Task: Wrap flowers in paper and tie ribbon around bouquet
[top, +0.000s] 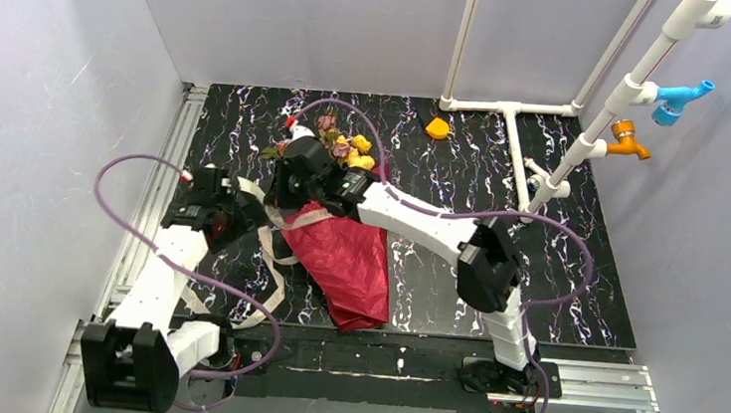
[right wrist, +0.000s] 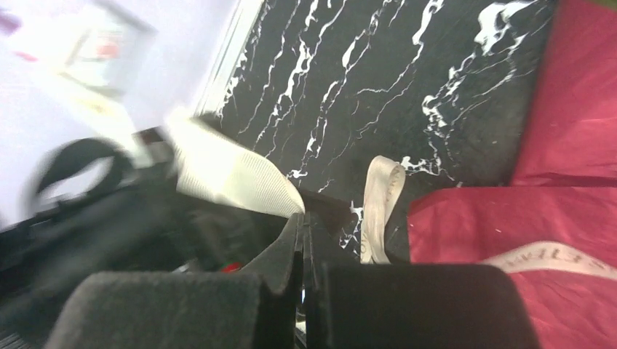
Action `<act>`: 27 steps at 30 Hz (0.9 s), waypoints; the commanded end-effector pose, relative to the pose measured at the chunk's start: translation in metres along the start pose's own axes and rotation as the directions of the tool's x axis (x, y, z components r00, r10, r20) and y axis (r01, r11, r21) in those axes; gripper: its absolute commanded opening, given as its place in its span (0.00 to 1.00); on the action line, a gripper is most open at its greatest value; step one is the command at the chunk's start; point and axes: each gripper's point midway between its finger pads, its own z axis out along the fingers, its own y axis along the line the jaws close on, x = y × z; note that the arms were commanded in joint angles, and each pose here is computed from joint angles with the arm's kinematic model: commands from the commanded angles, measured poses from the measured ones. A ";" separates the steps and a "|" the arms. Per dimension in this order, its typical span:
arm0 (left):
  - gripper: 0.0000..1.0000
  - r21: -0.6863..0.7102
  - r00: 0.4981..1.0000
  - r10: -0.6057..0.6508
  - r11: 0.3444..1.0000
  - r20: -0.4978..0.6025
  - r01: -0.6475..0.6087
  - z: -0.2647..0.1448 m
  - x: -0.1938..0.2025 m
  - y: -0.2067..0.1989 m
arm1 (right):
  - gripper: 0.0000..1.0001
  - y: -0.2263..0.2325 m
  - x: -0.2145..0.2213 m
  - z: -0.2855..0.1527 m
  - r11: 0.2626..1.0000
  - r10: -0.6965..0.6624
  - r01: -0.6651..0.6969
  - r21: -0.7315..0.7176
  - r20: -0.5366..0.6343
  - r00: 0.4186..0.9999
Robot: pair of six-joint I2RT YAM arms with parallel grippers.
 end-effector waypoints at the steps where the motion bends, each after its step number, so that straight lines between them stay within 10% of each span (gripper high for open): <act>1: 0.93 -0.134 0.983 -0.145 0.978 0.116 0.160 -0.027 -0.008 0.052 | 0.01 0.007 0.027 0.036 1.000 0.003 -0.004 -0.022 -0.058 0.998; 7: 0.92 -0.215 0.948 -0.229 0.936 0.221 0.277 -0.050 -0.012 0.086 | 0.06 0.012 0.072 0.089 0.999 0.006 -0.013 -0.047 -0.156 0.988; 12: 0.98 -0.260 0.914 -0.304 0.891 0.268 0.372 -0.068 -0.004 0.099 | 0.53 0.008 0.083 0.107 0.998 -0.027 0.015 -0.064 -0.190 0.981; 16: 0.98 -0.295 0.880 -0.374 0.840 0.293 0.455 -0.074 0.004 0.110 | 0.72 0.017 0.053 0.093 0.995 -0.074 0.065 -0.079 -0.129 0.989; 22: 0.98 -0.368 0.824 -0.494 0.737 0.278 0.567 -0.075 0.020 0.128 | 0.83 0.003 0.010 0.047 0.986 -0.166 0.166 -0.003 -0.052 0.985; 27: 0.98 -0.403 0.679 -0.672 0.557 0.296 0.726 -0.069 0.039 0.150 | 0.83 -0.050 0.023 0.010 0.949 -0.201 0.222 0.222 -0.113 0.973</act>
